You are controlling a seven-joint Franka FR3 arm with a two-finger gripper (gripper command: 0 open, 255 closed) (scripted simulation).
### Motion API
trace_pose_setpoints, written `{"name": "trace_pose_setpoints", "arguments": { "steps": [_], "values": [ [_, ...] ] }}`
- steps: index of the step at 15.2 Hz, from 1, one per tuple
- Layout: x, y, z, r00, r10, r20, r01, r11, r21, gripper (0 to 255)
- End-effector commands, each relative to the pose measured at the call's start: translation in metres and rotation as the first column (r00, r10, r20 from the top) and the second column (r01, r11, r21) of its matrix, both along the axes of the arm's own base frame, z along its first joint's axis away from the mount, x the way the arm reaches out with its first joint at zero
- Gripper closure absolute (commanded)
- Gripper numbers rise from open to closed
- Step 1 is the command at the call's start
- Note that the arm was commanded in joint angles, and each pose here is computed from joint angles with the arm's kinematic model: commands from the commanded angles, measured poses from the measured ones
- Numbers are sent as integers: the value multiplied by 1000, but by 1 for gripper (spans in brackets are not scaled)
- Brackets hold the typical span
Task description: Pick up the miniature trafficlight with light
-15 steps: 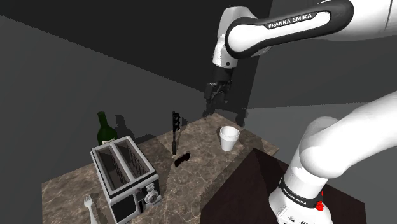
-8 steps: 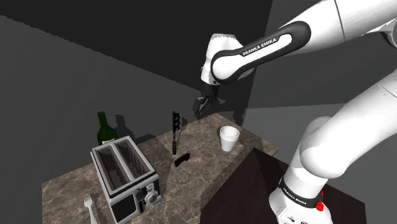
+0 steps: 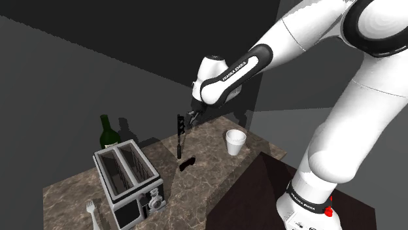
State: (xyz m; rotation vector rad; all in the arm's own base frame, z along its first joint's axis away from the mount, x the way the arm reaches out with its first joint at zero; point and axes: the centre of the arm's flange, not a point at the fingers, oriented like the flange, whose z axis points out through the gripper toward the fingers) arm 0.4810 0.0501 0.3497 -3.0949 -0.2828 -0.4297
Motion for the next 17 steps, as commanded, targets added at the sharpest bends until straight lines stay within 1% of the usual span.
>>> {"name": "trace_pose_setpoints", "arguments": {
  "steps": [1, 4, 5, 12, 14, 15, 17],
  "values": [
    [15, 3, -14, 999, 23, 30, -23, 1000, -5, 0],
    [41, 8, -39, 996, 58, 71, -57, 998, -14, 0],
    [45, 9, -43, 995, 63, 77, -62, 998, -15, 0],
    [45, 9, -80, 995, 63, 77, -62, 998, -15, 0],
    [45, 9, -83, 995, 63, 77, -62, 998, -15, 0],
    [46, 10, -83, 995, 63, 77, -62, 998, -15, 255],
    [45, 9, -83, 995, 63, 77, -62, 998, -15, 255]
  ]
}}
